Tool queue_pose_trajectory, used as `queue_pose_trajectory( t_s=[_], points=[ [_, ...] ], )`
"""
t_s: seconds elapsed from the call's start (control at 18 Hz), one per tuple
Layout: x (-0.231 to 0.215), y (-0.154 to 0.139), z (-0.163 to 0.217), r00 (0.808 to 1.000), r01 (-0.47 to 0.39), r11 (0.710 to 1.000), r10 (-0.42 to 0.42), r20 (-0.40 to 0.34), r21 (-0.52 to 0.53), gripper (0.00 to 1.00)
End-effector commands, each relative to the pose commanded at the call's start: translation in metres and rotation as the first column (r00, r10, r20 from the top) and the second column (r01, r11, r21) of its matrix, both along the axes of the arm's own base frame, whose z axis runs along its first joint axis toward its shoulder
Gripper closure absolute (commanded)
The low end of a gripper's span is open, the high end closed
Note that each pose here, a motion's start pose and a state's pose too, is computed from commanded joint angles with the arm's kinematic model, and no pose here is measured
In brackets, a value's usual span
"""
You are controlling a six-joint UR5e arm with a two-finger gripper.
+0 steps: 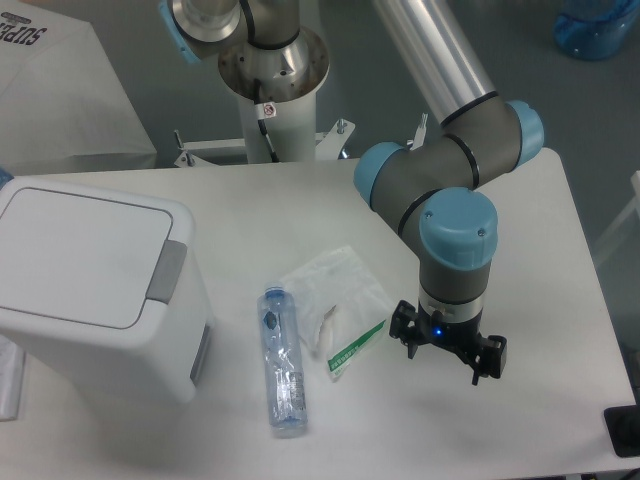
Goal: Open the trash can
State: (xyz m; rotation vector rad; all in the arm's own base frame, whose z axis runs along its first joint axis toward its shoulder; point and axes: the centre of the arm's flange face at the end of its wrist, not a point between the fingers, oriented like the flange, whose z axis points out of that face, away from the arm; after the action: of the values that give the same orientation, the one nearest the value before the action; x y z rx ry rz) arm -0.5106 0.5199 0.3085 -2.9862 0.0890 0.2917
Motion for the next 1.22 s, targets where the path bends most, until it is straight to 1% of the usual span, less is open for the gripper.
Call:
queue_pose_trajectory(
  t_s=[0.44, 0.61, 0.72, 0.83, 1.0, 1.11, 1.22],
  points=[
    [0.000, 0.001, 0.002, 1.000, 0.003, 1.000, -0.003, -0.007, 0.017, 0.00],
    [0.004, 0.003, 0.002, 0.998, -0.056, 0.998, 0.056, 0.011, 0.036, 0.00],
    [0.009, 0.006, 0.013, 0.995, -0.097, 0.992, 0.095, 0.027, 0.075, 0.00],
    [0.019, 0.013, 0.028, 0.986, -0.154, 0.977, 0.143, 0.080, 0.150, 0.00],
    [0.039, 0.024, 0.054, 0.959, -0.263, 0.934, 0.225, 0.173, 0.243, 0.00],
    [0.062, 0.039, 0.069, 0.941, -0.298, 0.907, 0.228, 0.249, 0.297, 0.00],
    [0.080, 0.043, 0.097, 0.930, -0.328, 0.882, 0.239, 0.280, 0.339, 0.00]
  ],
)
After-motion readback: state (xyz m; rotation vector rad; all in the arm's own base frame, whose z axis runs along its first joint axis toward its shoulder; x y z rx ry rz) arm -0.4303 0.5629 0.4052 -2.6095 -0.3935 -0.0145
